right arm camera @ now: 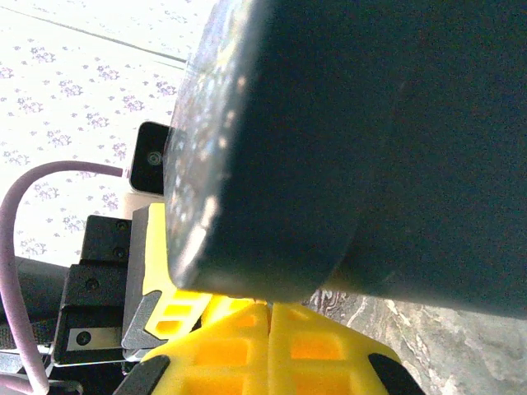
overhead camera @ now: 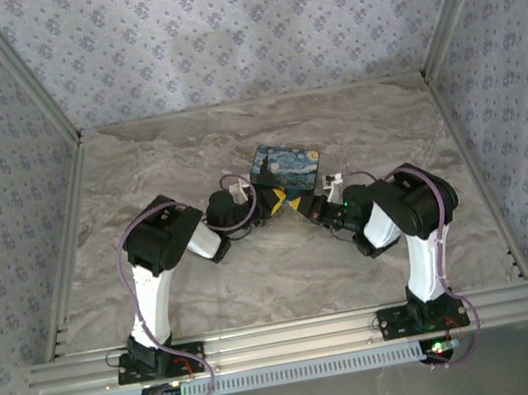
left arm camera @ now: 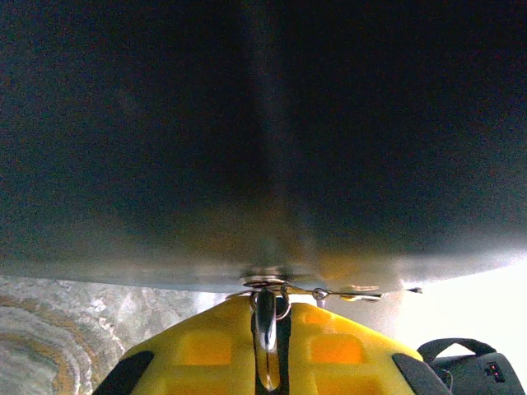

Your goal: Unlock a padlock with a key

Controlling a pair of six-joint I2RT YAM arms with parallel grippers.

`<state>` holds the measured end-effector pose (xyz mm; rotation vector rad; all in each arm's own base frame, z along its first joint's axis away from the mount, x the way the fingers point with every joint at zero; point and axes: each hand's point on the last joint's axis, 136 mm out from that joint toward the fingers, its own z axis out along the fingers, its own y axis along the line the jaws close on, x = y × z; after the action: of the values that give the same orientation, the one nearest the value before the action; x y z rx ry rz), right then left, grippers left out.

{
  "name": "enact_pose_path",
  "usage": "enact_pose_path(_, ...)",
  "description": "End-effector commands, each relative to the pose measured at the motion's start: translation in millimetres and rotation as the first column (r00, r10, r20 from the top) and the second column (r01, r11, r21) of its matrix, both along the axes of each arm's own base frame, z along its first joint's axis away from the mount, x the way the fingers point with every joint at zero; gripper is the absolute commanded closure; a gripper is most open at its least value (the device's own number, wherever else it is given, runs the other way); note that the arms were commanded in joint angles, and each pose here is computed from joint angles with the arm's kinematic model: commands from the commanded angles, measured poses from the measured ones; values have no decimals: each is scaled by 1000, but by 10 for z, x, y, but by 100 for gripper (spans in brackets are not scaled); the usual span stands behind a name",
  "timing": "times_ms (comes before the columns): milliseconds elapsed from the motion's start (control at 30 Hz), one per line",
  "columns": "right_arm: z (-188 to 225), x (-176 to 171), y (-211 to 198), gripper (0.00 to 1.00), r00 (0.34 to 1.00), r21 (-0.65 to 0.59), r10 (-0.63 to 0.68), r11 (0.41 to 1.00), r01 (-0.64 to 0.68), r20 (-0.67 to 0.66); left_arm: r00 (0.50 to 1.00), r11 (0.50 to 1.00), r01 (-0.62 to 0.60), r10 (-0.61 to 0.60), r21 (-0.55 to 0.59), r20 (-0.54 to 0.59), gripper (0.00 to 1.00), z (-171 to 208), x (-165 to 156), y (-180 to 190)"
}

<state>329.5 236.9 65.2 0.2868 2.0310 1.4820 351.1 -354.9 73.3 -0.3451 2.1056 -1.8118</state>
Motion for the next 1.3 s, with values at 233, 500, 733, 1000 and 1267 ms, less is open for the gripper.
enact_pose_path(233, 216, 87, 140, 100, 998, 24, 25, 999, -26, 54, 985, 990, 85, -66, -112, 160, 100, 601, -69, -240)
enact_pose_path(500, 389, 148, 335, 100, 993, 26, 43, 999, -46, 107, 981, 983, 143, -125, -113, 149, 100, 537, -229, -468)
enact_pose_path(733, 203, 115, 222, 100, 980, -216, 56, 976, -14, 189, 983, 984, 133, -116, -120, 140, 100, 555, -185, -424)
enact_pose_path(1000, 193, 75, 158, 100, 968, -283, 106, 958, -39, 226, 987, 988, 99, -83, -118, 138, 100, 571, -94, -286)
enact_pose_path(1267, 522, 187, 266, 100, 985, 77, 117, 989, -127, 127, 977, 982, 150, -129, -118, 168, 100, 631, -162, -347)
